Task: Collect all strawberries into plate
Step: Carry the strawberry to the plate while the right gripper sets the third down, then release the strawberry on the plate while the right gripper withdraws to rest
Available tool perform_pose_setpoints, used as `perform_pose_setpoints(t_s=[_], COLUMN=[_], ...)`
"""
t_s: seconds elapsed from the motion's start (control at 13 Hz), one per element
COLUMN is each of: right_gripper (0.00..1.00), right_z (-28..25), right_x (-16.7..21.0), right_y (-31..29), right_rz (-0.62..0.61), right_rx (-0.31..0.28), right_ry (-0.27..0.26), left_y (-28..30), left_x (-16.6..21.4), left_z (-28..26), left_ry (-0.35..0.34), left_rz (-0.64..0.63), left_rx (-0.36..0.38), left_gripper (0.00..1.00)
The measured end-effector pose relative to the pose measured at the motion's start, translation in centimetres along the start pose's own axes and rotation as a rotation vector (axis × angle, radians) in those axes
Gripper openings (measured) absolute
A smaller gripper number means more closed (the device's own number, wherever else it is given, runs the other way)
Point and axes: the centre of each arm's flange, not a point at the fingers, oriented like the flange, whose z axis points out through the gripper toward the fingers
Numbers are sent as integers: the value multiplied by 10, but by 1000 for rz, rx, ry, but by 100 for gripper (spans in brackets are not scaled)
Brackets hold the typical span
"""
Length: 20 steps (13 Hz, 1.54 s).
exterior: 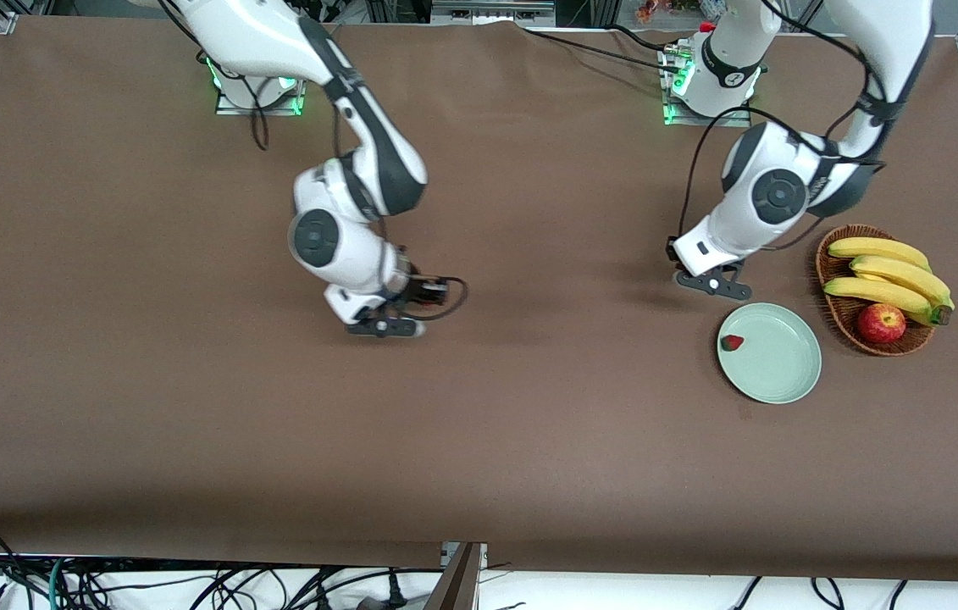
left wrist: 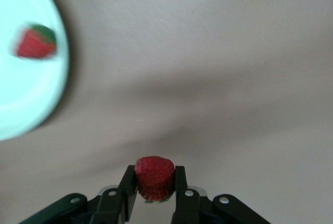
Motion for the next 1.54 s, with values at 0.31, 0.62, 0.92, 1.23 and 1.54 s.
perform_pose_setpoints(t_s=[0.31, 0.62, 0.92, 1.23, 1.54], right_gripper=[38, 60, 99, 100, 100], right_z=[90, 154, 90, -60, -166], right_x=[-59, -137, -67, 24, 45], right_y=[-112, -152, -145, -88, -13], right_rz=[231, 364, 349, 173, 77], right_rx=[235, 401, 209, 18, -125], right_ry=[153, 207, 191, 58, 7], left_y=[-87, -152, -169, -150, -78], left_x=[15, 37, 50, 57, 60], left_z=[-22, 24, 58, 21, -24], left_ry=[-1, 16, 54, 47, -9], left_rz=[237, 481, 537, 527, 315], left_rx=[-45, -74, -102, -103, -124], left_gripper=[33, 33, 48, 89, 100])
